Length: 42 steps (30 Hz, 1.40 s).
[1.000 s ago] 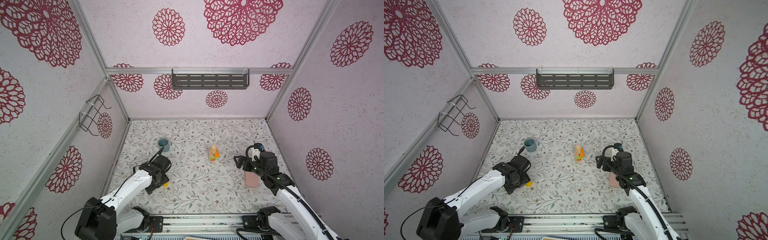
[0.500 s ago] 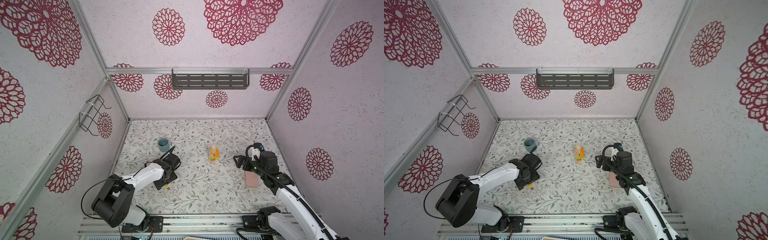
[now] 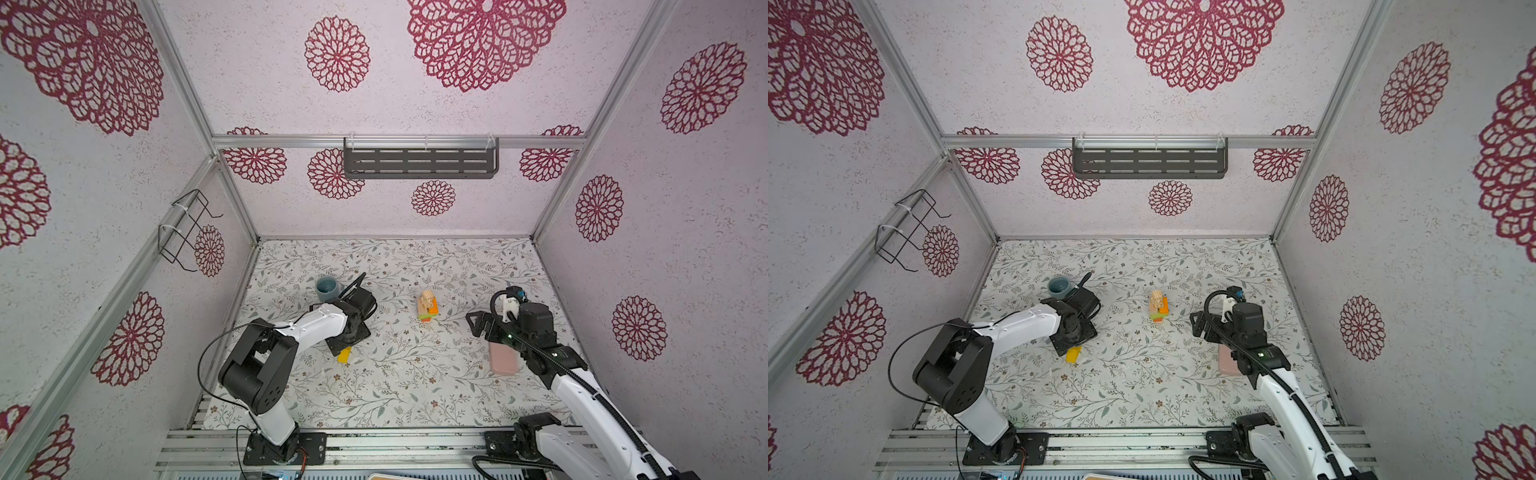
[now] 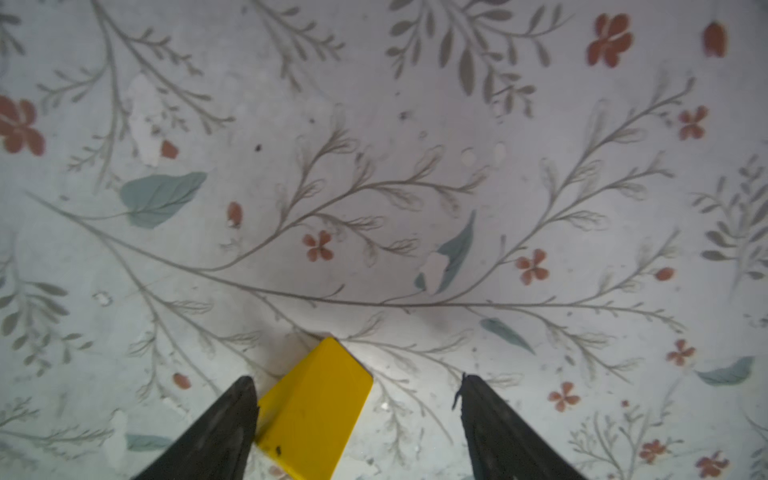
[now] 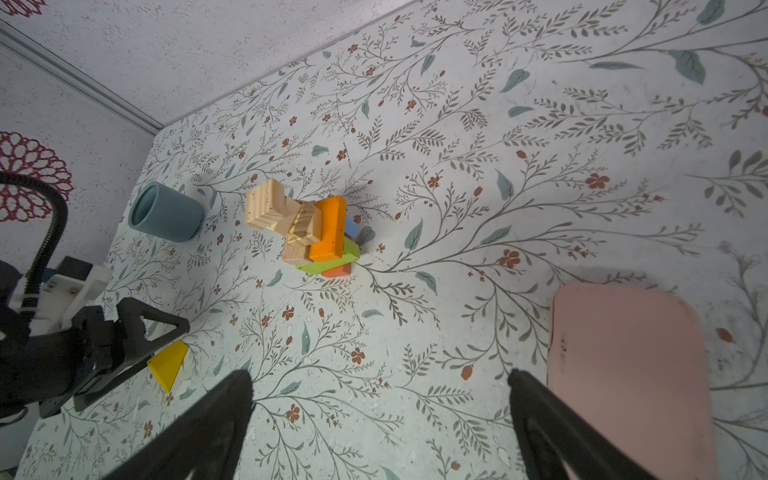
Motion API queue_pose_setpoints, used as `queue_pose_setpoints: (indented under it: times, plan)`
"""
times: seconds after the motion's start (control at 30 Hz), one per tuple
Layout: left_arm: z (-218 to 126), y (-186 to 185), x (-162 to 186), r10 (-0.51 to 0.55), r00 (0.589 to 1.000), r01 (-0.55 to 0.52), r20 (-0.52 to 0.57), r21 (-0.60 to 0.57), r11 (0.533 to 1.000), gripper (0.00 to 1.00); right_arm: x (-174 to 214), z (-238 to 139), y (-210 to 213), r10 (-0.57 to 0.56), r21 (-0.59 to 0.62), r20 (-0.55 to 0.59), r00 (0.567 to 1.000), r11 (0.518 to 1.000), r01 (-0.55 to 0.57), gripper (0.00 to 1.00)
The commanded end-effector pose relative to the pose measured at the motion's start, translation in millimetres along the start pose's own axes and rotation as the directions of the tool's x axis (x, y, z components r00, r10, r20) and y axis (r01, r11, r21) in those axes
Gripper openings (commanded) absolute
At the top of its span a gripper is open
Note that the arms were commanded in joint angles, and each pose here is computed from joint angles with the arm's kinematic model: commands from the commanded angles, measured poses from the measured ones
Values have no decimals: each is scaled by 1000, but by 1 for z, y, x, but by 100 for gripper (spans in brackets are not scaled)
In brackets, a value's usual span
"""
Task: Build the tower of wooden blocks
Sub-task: 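Lower the left gripper over the yellow triangle and close on it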
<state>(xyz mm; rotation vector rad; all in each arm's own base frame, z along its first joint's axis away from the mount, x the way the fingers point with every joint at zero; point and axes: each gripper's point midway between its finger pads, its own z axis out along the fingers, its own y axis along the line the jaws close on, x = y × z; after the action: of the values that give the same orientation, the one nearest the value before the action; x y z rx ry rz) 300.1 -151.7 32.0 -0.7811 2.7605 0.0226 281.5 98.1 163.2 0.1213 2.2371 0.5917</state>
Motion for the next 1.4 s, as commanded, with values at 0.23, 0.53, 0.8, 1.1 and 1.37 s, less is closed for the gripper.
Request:
queue_pose_setpoints:
  times: [0.23, 0.53, 0.8, 1.1, 1.37]
  plan:
    - [-24, -7, -9, 117, 992, -117, 42, -14, 993, 81, -6, 0, 1, 12, 4, -6, 1000, 1000, -12, 99]
    - [-29, 32, 2, 142, 988, -141, 66, -22, 990, 81, -4, 1, -2, 11, 27, -26, 1000, 1000, -10, 99]
    - [-31, 24, 12, 152, 986, -157, 63, 79, 984, 81, 1, 1, -6, 18, 46, -49, 999, 999, -16, 99]
    - [-30, 11, 29, 52, 990, -67, 130, 110, 992, 83, 6, 0, -8, 25, 58, -67, 997, 998, -22, 99]
    - [-11, -2, 37, 41, 993, -54, 108, 117, 992, 87, 9, 0, -11, 30, 70, -81, 996, 997, -24, 99]
